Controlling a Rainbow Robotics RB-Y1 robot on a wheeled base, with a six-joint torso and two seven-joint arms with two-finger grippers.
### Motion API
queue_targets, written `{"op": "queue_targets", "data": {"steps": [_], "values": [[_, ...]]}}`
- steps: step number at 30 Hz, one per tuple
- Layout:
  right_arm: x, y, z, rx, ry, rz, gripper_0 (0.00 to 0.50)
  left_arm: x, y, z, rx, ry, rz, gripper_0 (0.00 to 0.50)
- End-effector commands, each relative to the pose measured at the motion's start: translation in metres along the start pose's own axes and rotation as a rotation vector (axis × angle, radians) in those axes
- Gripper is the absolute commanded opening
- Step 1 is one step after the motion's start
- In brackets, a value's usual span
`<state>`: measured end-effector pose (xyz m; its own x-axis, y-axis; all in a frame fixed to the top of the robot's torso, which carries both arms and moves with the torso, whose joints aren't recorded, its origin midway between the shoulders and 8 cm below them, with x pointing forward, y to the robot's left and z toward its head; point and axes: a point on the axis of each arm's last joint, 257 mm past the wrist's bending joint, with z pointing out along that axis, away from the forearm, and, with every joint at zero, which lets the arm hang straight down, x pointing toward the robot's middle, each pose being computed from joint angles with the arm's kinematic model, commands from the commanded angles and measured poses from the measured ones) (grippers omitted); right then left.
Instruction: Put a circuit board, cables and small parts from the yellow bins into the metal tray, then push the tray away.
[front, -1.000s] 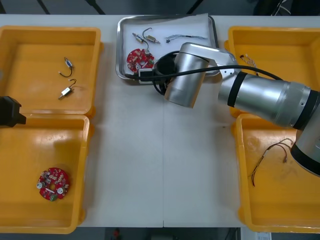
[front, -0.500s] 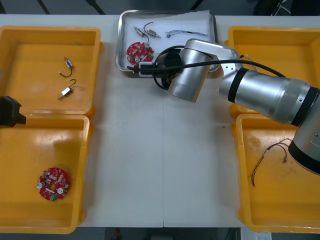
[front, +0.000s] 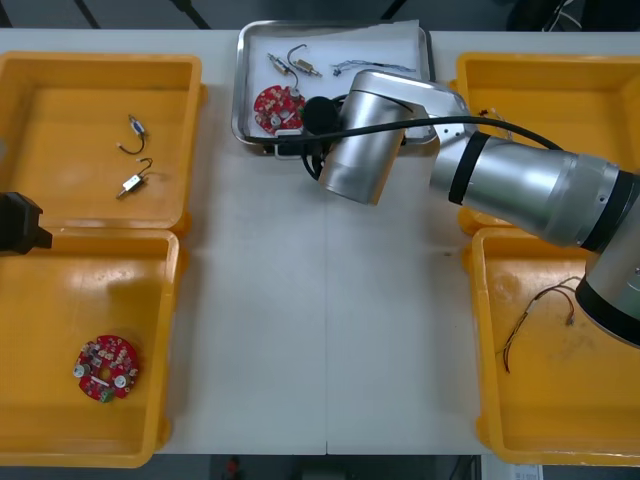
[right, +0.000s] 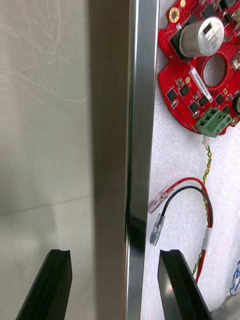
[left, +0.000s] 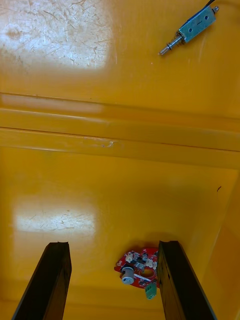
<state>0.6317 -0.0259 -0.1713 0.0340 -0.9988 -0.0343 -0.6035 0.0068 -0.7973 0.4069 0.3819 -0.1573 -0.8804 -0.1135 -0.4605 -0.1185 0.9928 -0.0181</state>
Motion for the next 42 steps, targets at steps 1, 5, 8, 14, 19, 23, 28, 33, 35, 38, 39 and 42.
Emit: {"op": "queue_targets", "data": {"steps": [1,5,8,14,19,23,28,33,35,38,39,42], "values": [[-0.033,-0.039,-0.044,0.037,-0.046,0.028,0.5,-0.011,0.012,-0.013,-0.032,-0.028,0.071,0.5],[-0.029,-0.039,-0.063,0.014,-0.033,0.07,0.5,-0.011,0.012,-0.013,-0.032,-0.028,0.071,0.5],[-0.023,-0.037,-0.076,-0.009,-0.029,0.119,0.5,-0.011,0.012,-0.013,-0.032,-0.028,0.071,0.5],[-0.001,-0.03,-0.104,-0.045,-0.018,0.247,0.5,-0.011,0.012,-0.013,-0.032,-0.028,0.071,0.5],[0.021,-0.02,-0.12,-0.064,-0.012,0.385,0.5,-0.011,0.012,-0.013,-0.032,-0.028,0.071,0.5],[0.045,-0.014,-0.134,-0.067,0.012,0.495,0.5,-0.011,0.012,-0.013,-0.032,-0.028,0.071,0.5],[0.075,-0.003,-0.148,-0.114,0.035,0.643,0.5,-0.011,0.012,-0.013,-0.032,-0.028,0.071,0.5],[0.112,0.005,-0.165,-0.17,0.065,0.816,0.5,-0.011,0.012,-0.013,-0.032,-0.028,0.071,0.5],[0.126,0.006,-0.169,-0.181,0.078,0.874,0.5,-0.011,0.012,-0.013,-0.032,-0.028,0.071,0.5],[0.147,0.011,-0.176,-0.196,0.106,0.968,0.5,-0.011,0.012,-0.013,-0.032,-0.028,0.071,0.5],[0.157,0.012,-0.178,-0.195,0.121,1.0,0.5,-0.011,0.012,-0.013,-0.032,-0.028,0.071,0.5],[0.181,0.018,-0.184,-0.185,0.172,1.069,0.5,-0.011,0.012,-0.013,-0.032,-0.028,0.071,0.5]]}}
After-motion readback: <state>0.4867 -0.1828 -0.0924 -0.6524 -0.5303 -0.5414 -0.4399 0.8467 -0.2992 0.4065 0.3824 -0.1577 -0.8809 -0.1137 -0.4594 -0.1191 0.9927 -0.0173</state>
